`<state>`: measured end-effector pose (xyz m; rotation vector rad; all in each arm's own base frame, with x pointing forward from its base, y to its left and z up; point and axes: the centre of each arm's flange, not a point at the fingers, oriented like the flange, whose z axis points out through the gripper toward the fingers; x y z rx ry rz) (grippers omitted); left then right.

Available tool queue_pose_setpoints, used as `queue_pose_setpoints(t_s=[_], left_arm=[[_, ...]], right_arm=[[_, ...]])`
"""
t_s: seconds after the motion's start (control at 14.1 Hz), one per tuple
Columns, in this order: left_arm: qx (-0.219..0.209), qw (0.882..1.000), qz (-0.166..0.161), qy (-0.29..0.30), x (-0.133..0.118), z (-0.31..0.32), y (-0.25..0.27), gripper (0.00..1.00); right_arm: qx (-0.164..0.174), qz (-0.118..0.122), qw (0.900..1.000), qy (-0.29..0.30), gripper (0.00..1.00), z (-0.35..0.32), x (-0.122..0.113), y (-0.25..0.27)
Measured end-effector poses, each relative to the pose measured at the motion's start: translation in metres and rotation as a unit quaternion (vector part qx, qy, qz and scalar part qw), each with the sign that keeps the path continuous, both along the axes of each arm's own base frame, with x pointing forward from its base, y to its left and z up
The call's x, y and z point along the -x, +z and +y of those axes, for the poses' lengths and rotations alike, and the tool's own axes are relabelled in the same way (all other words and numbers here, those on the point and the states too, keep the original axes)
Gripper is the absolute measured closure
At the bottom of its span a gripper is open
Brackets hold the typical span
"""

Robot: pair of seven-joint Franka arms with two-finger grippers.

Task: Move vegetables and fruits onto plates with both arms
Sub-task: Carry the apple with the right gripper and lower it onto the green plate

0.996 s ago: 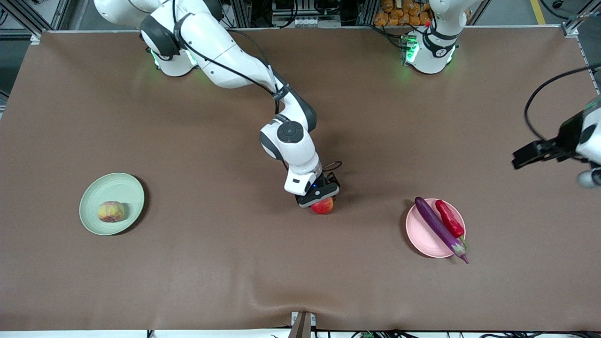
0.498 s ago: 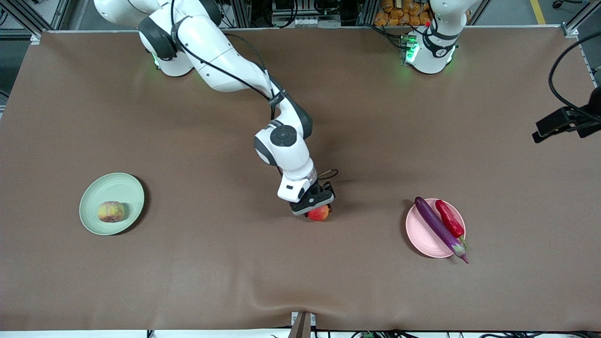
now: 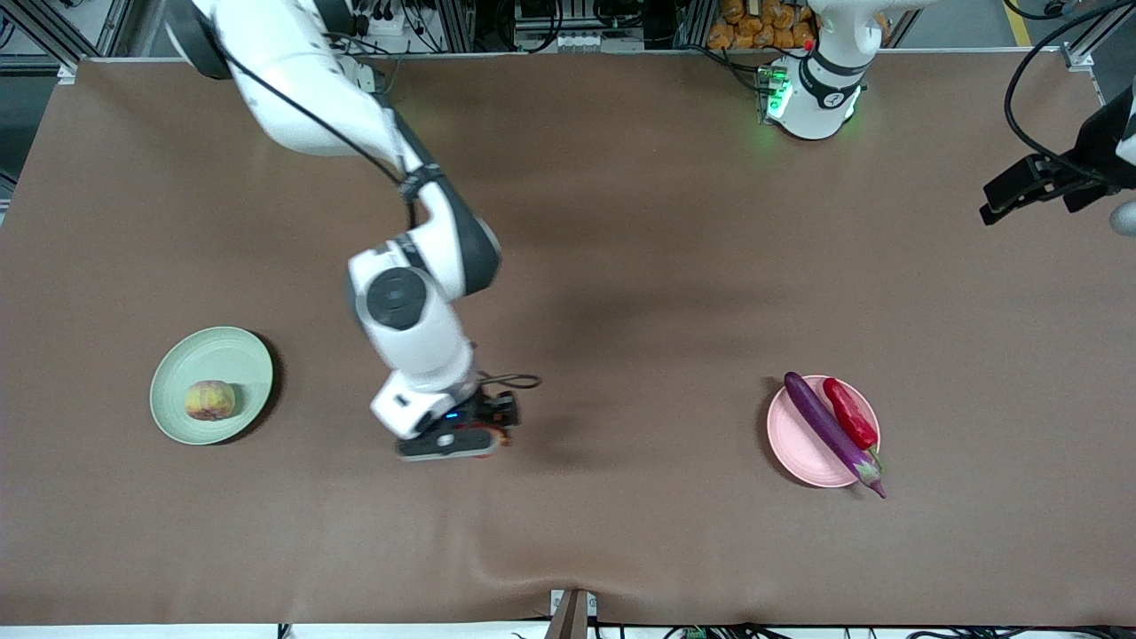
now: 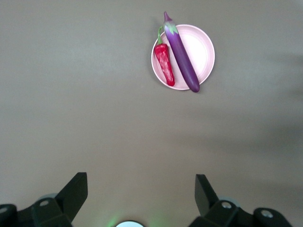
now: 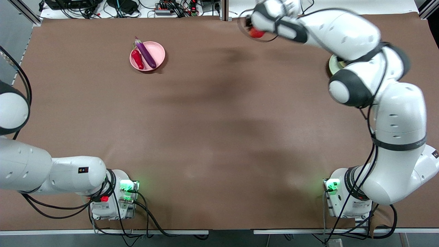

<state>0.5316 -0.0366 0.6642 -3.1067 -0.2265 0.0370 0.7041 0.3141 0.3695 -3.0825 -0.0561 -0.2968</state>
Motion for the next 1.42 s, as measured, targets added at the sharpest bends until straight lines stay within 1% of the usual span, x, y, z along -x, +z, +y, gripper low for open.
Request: queue_pose_setpoints(t_s=[0.14,0.28,0.43,0.57,0.71,0.85,1.07,1.14,1.28,1.42], left_arm=[[0.000,1.000,0.009,0.002,0.006,0.003,0.000,0.00],[0.000,1.000,0.011,0.003,0.007,0.004,0.000,0.00],[0.000,1.000,0.010,0.003,0.008,0.003,0.001,0.00],[0.000,1.000,0.009,-0.001,0.012,-0.001,0.004,0.00],[0.000,1.000,0.011,-0.004,0.018,-0.003,0.004,0.00],[0.000,1.000,0.012,-0.003,0.026,-0.002,0.005,0.00],[-0.001,1.000,0.006,-0.001,0.027,0.001,0.009,0.00],[-0.001,1.000,0.004,0.000,0.027,0.002,0.010,0.00],[-0.001,1.000,0.000,0.000,0.025,0.002,0.010,0.00],[-0.001,1.000,0.001,0.001,0.024,0.003,0.009,0.00]], right_arm=[[0.018,0.036,0.999,-0.002,0.15,-0.069,-0.008,0.009],[0.028,0.067,0.997,0.018,0.15,-0.150,-0.008,-0.002],[0.010,0.099,0.994,0.050,0.15,-0.237,-0.001,-0.021],[-0.003,0.116,0.988,0.100,0.15,-0.321,0.007,-0.043],[-0.008,0.124,0.981,0.152,0.15,-0.389,0.019,-0.060],[-0.014,0.131,0.972,0.196,0.15,-0.430,0.030,-0.069],[-0.039,0.166,0.957,0.234,0.15,-0.466,0.050,-0.077],[-0.046,0.172,0.954,0.242,0.15,-0.474,0.055,-0.078],[-0.053,0.175,0.948,0.260,0.15,-0.493,0.062,-0.081],[-0.064,0.181,0.943,0.272,0.15,-0.516,0.072,-0.100]])
